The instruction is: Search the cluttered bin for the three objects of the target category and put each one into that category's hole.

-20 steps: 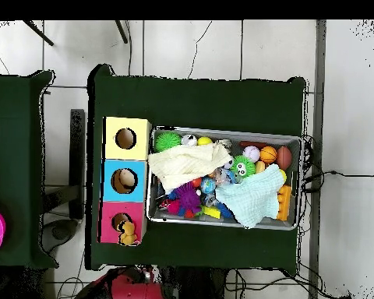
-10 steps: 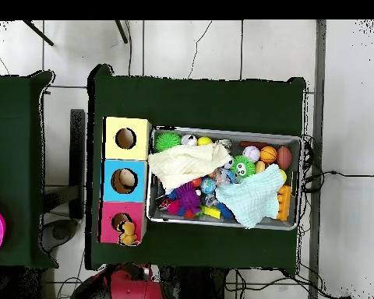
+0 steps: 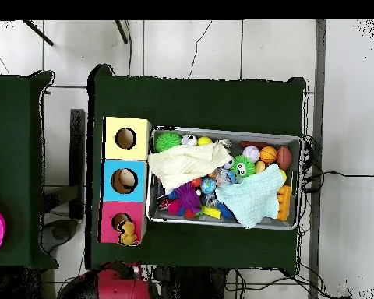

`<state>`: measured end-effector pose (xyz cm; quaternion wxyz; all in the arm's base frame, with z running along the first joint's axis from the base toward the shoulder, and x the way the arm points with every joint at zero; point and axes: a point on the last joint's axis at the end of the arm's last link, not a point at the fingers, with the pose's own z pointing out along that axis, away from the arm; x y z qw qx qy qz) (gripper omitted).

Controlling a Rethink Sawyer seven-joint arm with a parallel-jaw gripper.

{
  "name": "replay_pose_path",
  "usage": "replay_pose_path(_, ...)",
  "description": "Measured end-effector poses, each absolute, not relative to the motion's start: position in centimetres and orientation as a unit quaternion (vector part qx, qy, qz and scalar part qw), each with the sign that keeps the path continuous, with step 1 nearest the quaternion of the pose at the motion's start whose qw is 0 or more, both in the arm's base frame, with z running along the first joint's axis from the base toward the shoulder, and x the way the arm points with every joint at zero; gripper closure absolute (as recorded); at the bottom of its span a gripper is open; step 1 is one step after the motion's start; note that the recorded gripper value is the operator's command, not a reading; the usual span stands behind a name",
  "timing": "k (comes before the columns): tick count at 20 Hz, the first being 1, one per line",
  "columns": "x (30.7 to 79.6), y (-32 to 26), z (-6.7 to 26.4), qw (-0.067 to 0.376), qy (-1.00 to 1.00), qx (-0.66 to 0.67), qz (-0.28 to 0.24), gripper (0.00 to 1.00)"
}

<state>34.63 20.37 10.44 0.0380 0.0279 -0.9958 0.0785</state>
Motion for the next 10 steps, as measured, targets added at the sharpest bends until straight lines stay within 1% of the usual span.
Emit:
replay_pose_path(6,35.1,21.7,10.7,0.039,-0.996,0.023,0.074,0.00)
replay_pose_path(10,36.4,22.2,11.1,0.041,-0.997,0.015,0.069,0.00)
